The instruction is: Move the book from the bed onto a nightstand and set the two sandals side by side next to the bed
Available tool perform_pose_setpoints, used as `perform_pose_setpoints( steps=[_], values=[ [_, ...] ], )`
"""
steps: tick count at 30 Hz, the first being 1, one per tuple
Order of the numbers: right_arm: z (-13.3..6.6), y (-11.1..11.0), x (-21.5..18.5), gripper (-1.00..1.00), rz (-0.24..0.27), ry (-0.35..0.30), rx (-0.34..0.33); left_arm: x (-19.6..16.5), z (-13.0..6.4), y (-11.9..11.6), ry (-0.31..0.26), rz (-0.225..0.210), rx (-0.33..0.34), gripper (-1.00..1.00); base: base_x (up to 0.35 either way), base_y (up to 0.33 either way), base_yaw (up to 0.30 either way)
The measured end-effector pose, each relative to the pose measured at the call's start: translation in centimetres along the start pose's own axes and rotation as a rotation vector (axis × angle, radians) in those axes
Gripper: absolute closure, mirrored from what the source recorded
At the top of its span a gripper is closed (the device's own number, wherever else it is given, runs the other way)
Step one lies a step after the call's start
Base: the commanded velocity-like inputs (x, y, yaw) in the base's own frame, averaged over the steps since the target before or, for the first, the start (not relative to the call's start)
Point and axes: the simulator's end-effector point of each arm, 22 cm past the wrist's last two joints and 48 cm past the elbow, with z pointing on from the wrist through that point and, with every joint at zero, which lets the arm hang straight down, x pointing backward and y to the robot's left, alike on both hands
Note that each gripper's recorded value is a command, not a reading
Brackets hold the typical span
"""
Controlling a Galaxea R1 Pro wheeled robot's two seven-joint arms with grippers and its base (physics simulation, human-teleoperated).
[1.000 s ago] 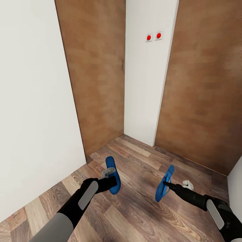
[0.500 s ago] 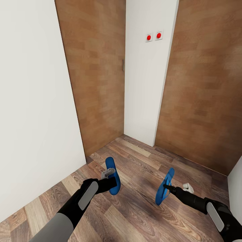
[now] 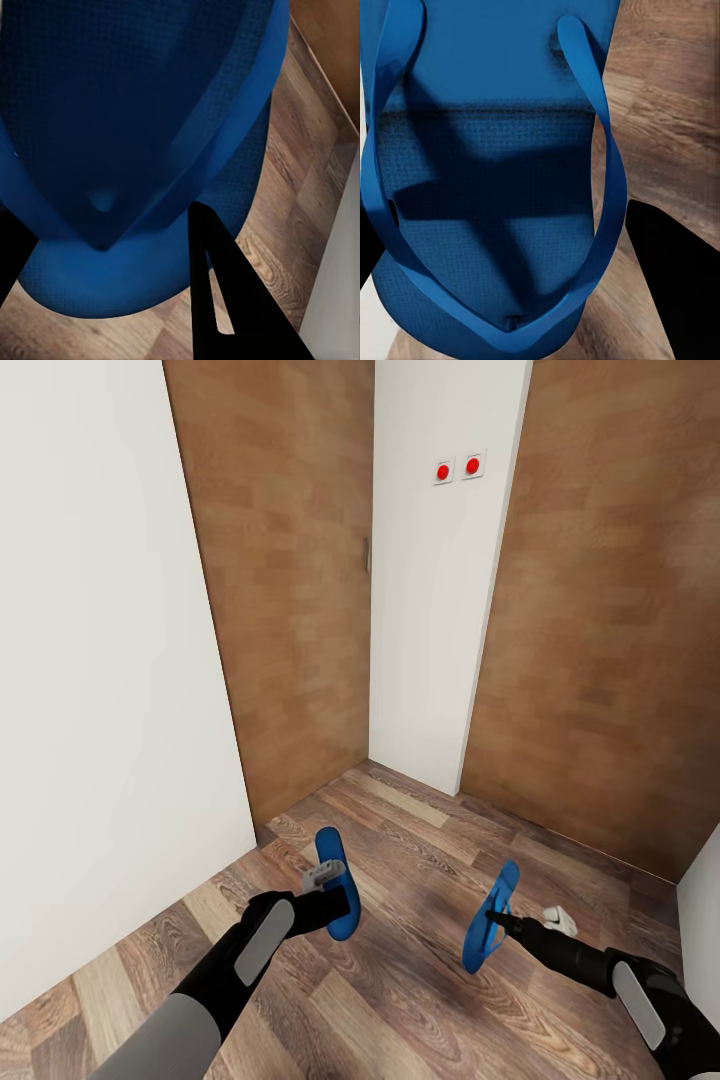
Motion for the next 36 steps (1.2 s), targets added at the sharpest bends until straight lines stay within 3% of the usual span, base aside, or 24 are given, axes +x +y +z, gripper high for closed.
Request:
perform_pose_setpoints(
  steps=[15, 19, 25, 36],
  values=[
    [0.0, -0.1, -0.1, 1.0, 0.002, -0.006, 0.003, 0.5, 0.2, 0.6, 0.01, -0.012, -0.009, 1.0, -0.026, 0.002, 0.124],
    [0.0, -0.5, -0.2, 1.0, -0.003, -0.011, 0.022, 0.7, 0.2, 0.2, 0.017, -0.061, 0.015, 1.0, -0.131, 0.039, 0.018],
    [0.0, -1.0, -0.3, 1.0, -0.007, -0.016, 0.042, 0.8, 0.3, 0.3, 0.022, -0.083, 0.022, 1.0, -0.239, 0.009, 0.031],
    [0.2, -1.4, 0.0, 1.0, -0.006, -0.008, 0.053, 1.1, 0.5, 0.9, 0.03, -0.091, 0.013, 1.0, -0.248, 0.048, 0.208]
  ],
)
